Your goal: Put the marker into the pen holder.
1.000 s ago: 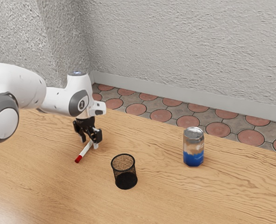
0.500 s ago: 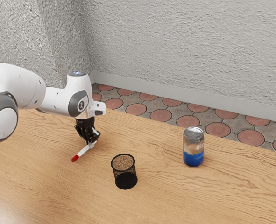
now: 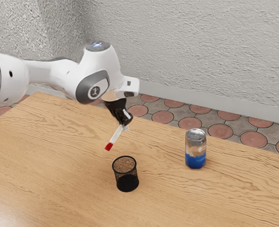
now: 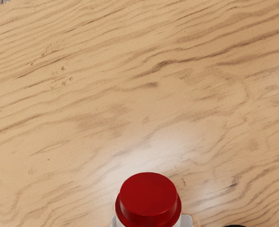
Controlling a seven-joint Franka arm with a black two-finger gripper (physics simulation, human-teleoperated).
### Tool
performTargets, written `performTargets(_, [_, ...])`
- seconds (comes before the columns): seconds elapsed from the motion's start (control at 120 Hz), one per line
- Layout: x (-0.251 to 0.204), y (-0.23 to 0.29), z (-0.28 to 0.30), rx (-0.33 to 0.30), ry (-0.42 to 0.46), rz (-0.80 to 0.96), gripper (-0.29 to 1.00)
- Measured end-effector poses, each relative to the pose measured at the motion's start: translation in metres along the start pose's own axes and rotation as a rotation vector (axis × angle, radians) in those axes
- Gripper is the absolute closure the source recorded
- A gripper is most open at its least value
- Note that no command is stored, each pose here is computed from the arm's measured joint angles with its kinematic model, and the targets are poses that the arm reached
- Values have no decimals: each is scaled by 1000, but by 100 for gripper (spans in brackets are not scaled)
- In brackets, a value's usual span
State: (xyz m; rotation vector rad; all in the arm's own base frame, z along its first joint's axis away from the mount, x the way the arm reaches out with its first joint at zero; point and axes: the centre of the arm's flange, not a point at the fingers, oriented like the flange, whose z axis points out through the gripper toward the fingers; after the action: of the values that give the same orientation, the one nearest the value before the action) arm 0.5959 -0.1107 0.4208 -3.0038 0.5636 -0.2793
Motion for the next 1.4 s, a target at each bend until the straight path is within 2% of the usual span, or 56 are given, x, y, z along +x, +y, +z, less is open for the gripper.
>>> performTargets(0.167, [13,32,1,8,80,-3,77])
performTargets(0.383, [21,41,17,1,126,-62,76])
performTargets(0.633, [-7,49,-11,-27,165,-117,76])
performTargets(0.85, [-34,55,1,-41,127,-149,75])
performTargets(1.167, [-61,75,53,-48,48,-171,76])
performTargets(1.3, [-56,73,35,-59,91,-177,47])
performTargets(1.4, [-14,60,-55,-47,237,-142,30])
